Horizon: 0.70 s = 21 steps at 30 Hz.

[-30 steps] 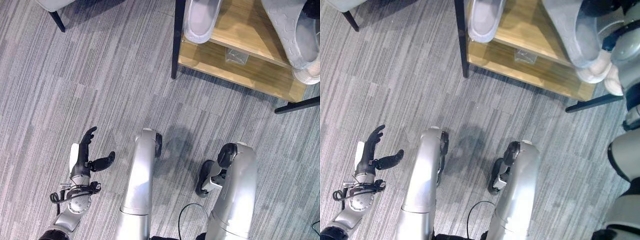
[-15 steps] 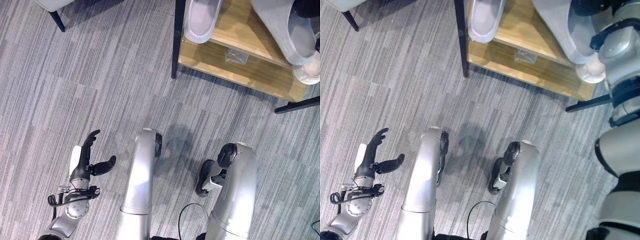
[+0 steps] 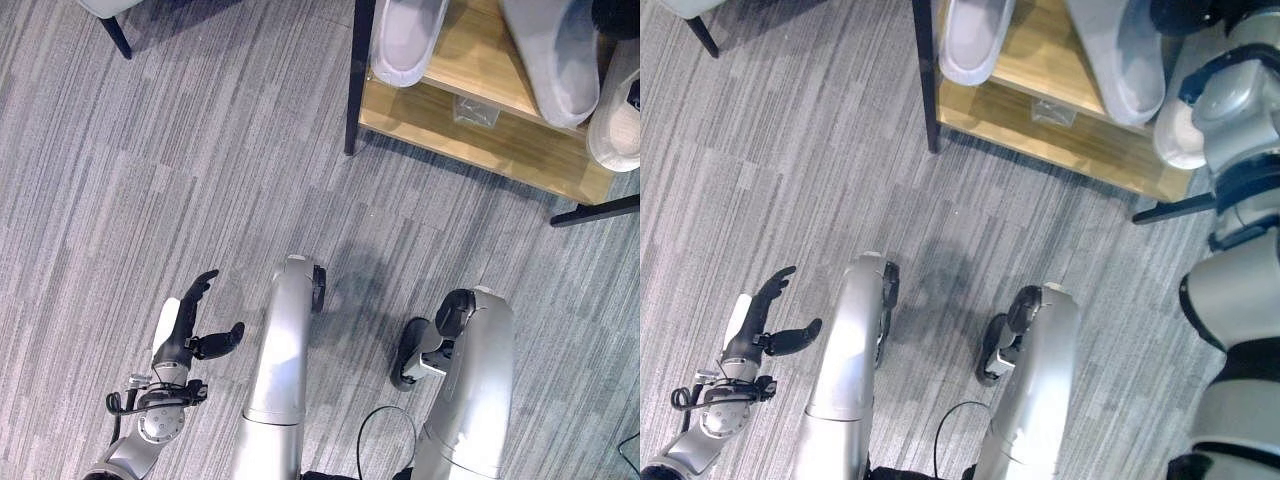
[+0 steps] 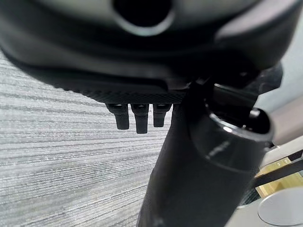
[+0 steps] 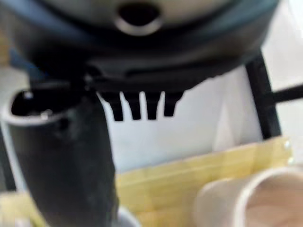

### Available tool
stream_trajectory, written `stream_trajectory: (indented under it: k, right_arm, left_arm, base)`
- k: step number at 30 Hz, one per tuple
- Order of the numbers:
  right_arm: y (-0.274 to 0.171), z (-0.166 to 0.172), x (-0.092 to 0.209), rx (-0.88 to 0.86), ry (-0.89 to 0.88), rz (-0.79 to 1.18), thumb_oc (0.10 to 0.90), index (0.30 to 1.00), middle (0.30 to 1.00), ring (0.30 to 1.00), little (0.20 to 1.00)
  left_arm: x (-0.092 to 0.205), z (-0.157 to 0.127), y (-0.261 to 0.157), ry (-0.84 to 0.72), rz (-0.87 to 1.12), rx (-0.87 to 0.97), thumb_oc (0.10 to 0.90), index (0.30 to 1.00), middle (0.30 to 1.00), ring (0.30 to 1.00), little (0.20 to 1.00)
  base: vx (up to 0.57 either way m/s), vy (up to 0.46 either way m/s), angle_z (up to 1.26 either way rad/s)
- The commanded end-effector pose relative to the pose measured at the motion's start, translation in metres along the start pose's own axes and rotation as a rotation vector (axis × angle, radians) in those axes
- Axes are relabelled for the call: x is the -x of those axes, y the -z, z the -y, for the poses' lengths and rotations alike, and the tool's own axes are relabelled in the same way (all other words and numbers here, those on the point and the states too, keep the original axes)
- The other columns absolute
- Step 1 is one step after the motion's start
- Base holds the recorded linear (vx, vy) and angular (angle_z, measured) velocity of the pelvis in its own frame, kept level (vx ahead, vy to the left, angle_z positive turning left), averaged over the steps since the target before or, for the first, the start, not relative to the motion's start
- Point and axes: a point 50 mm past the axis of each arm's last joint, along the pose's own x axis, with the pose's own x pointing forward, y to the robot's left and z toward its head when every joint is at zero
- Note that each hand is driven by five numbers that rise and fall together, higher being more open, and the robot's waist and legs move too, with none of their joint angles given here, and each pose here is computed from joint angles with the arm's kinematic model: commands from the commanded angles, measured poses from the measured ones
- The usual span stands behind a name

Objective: Arrange the slippers neatly on the shoe rack.

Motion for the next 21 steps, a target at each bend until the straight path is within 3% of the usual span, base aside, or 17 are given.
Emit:
stream_trajectory:
  k: [1, 5, 7, 8, 9, 10, 12, 13, 17, 21]
  right_arm:
    - [0.02, 0.035, -0.008, 0.028, 0.135, -0.08, 0.8, 0.9, 0.9, 0.9, 0.9]
    - [0.027, 0.028, -0.004, 0.043, 0.096, -0.096, 0.8, 0.9, 0.9, 0.9, 0.9]
    - [0.027, 0.026, -0.002, -0.034, 0.111, -0.095, 0.8, 0.9, 0.9, 0.9, 0.9]
    - [0.03, 0.021, 0.005, -0.176, 0.147, -0.093, 0.8, 0.9, 0.9, 0.9, 0.9]
    - [0.031, 0.021, 0.005, -0.176, 0.147, -0.094, 0.8, 0.9, 0.9, 0.9, 0.9]
    - [0.028, 0.015, 0.012, -0.378, 0.183, -0.078, 0.8, 0.9, 0.9, 0.9, 0.9]
    - [0.027, 0.014, 0.017, -0.46, 0.205, -0.057, 0.8, 0.9, 0.9, 0.9, 0.9]
    - [0.02, 0.018, 0.02, -0.599, 0.249, -0.017, 0.8, 0.9, 0.9, 0.9, 0.9]
    - [0.011, 0.022, 0.033, -0.721, 0.264, 0.078, 0.8, 0.9, 0.9, 0.9, 0.9]
    - [0.003, 0.018, 0.045, -0.738, 0.249, 0.149, 0.8, 0.9, 0.9, 0.9, 0.9]
  left_arm:
    - [0.016, -0.007, -0.012, 0.036, 0.068, 0.007, 0.8, 0.9, 0.9, 0.9, 0.9]
    - [0.02, -0.01, -0.011, 0.046, 0.058, 0.001, 0.8, 0.9, 0.9, 0.9, 0.9]
    - [0.02, -0.01, -0.011, 0.038, 0.058, 0.004, 0.8, 0.9, 0.9, 0.9, 0.9]
    - [0.021, -0.01, -0.01, 0.017, 0.054, 0.014, 0.8, 0.9, 0.9, 0.9, 0.9]
    - [0.021, -0.01, -0.01, 0.017, 0.054, 0.013, 0.8, 0.9, 0.9, 0.9, 0.9]
    - [0.021, -0.008, -0.01, -0.009, 0.056, 0.027, 0.8, 0.9, 0.9, 0.9, 0.9]
    - [0.021, -0.009, -0.01, -0.014, 0.06, 0.023, 0.8, 0.9, 0.9, 0.9, 0.9]
    - [0.018, -0.01, -0.012, -0.04, 0.074, 0.029, 0.8, 0.9, 0.9, 0.9, 0.9]
    - [0.015, -0.011, -0.016, -0.066, 0.095, 0.033, 0.8, 0.9, 0.9, 0.9, 0.9]
    - [0.016, -0.01, -0.019, -0.08, 0.109, 0.043, 0.8, 0.9, 0.9, 0.9, 0.9]
  base:
    - [0.0, 0.036, -0.05]
    - [0.0, 0.038, -0.03]
    - [0.0, 0.016, -0.01]
    - [0.0, 0.0, 0.0]
    - [0.0, 0.0, 0.0]
    - [0.0, 0.0, 0.0]
    - [0.01, -0.011, 0.02]
    - [0.0, 0.0, 0.0]
    - [-0.01, -0.022, 0.0]
    - [-0.03, -0.021, 0.02]
